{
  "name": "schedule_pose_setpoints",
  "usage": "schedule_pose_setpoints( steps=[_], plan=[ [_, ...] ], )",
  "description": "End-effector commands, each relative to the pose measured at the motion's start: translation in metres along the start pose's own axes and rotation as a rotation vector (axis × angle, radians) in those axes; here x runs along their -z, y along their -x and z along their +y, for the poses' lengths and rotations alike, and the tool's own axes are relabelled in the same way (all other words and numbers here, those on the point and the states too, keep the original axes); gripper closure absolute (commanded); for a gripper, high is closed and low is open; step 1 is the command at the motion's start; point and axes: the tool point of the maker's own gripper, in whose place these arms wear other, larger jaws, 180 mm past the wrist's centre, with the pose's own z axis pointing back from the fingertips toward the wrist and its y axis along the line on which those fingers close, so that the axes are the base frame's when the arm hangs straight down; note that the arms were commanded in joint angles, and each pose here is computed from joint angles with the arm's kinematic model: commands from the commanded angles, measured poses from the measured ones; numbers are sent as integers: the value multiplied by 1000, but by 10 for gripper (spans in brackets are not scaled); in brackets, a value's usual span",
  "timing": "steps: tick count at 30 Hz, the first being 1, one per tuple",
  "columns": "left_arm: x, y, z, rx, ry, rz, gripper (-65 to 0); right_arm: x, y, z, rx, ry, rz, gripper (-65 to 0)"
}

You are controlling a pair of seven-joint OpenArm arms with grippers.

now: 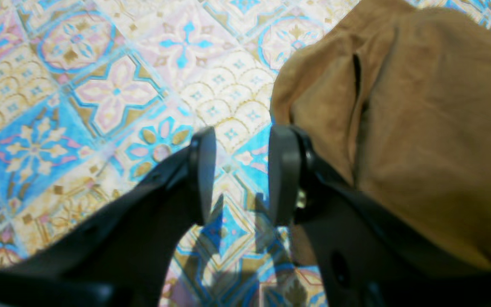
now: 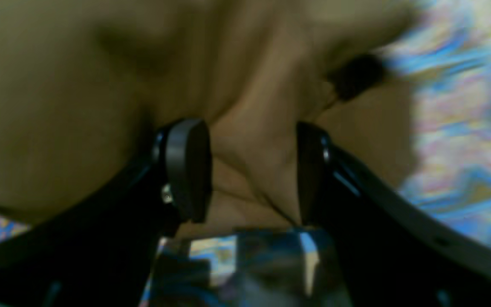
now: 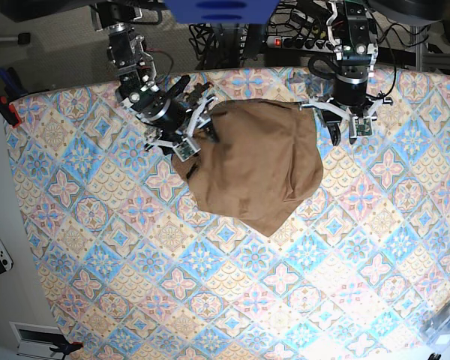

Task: Layout the t-shirt on the table in an organized manner, then fold the t-shirt properly
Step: 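Grasp the brown t-shirt edge with the right gripper and drag it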

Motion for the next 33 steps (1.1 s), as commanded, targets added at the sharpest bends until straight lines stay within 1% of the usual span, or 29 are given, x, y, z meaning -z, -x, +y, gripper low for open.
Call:
schedule_pose_setpoints(
  steps=[1, 2, 3, 4, 7, 9, 13, 16, 19, 23, 26, 28, 31, 33],
  plan=[
    [-2, -10, 0, 4, -1, -37, -209, 1, -10, -1, -5, -6, -33, -307],
    [-2, -10, 0, 4, -1, -37, -208, 3, -6, 2, -3, -13, -23, -298],
    [-2, -10, 0, 4, -1, -37, -207, 4, -3, 3, -2, -18, -15, -265],
    [-2, -10, 0, 4, -1, -37, -207, 4, -2, 3, -1, -18, -13, -212],
    [-2, -9, 1, 4, -1, -36, -207, 2, -6, 1, -4, -11, -21, 0],
    [-3, -8, 1, 4, -1, -34, -207, -2, -15, -7, -8, 12, -46, 0],
    [-3, -8, 1, 4, -2, -32, -207, -31, -53, -49, -25, 143, -155, 0],
    [-3, -7, -1, 3, 1, -30, -207, -57, -82, -73, -51, 231, -235, 0],
    [-3, -6, -1, 3, 2, -29, -206, -78, -107, -89, -69, 300, -309, 0],
    [-3, -6, -1, 3, 2, -29, -206, -89, -123, -111, -26, 377, -369, 0],
    [-4, -6, -2, 3, 5, -27, -206, -96, -129, -121, 7, 419, -398, 0],
    [-3, -7, -3, 2, 7, -30, -205, -99, -135, -125, 6, 431, -417, 0],
    [-2, -8, -13, 0, 33, -32, -205, -103, -150, -127, -7, 440, -474, 0],
    [-3, -6, -22, 0, 59, -29, -205, -108, -164, -128, -22, 444, -533, 0]
  ],
)
